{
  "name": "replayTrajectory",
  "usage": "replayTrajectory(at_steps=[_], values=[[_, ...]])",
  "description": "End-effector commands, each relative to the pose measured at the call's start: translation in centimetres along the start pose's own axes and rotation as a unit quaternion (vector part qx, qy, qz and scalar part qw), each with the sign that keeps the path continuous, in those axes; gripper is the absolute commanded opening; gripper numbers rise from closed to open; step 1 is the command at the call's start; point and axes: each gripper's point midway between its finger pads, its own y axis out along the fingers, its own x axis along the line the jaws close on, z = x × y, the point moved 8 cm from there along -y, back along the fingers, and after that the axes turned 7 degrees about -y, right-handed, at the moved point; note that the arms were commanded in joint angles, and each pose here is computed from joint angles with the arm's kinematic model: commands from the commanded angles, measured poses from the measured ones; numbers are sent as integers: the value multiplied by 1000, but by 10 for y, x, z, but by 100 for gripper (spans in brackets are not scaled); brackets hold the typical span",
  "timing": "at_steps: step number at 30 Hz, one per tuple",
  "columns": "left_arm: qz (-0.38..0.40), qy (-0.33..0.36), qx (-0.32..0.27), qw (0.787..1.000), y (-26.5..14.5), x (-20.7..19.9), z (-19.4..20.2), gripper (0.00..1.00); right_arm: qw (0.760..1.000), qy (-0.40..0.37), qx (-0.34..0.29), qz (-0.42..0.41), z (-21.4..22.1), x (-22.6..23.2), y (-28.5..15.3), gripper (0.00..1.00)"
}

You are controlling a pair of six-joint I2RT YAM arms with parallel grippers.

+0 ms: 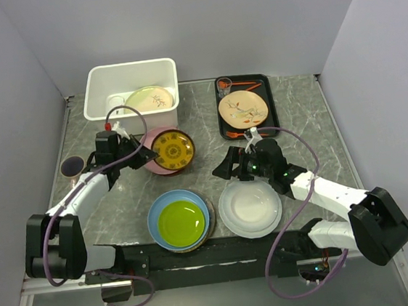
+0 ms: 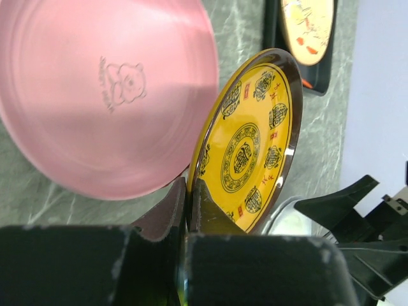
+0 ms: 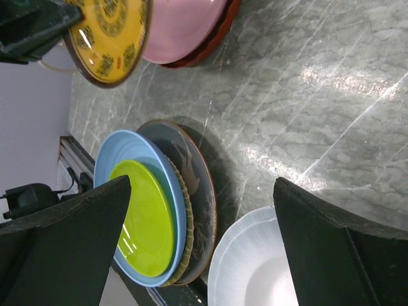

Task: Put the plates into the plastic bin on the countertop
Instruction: Pick up the plate at the center of the board, then place the plate in the plastic bin.

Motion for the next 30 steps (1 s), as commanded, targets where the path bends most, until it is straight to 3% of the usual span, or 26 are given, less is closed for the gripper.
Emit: replayTrajectory(at_steps=[1,30], values=[[47,28,-24,998,-10,-34,-20,1,1000,-11,-23,-15,-8,8,-2,100],[97,50,-83,991,-3,-113,-91,1,1000,-6,-13,-11,5,-1,-1,100]])
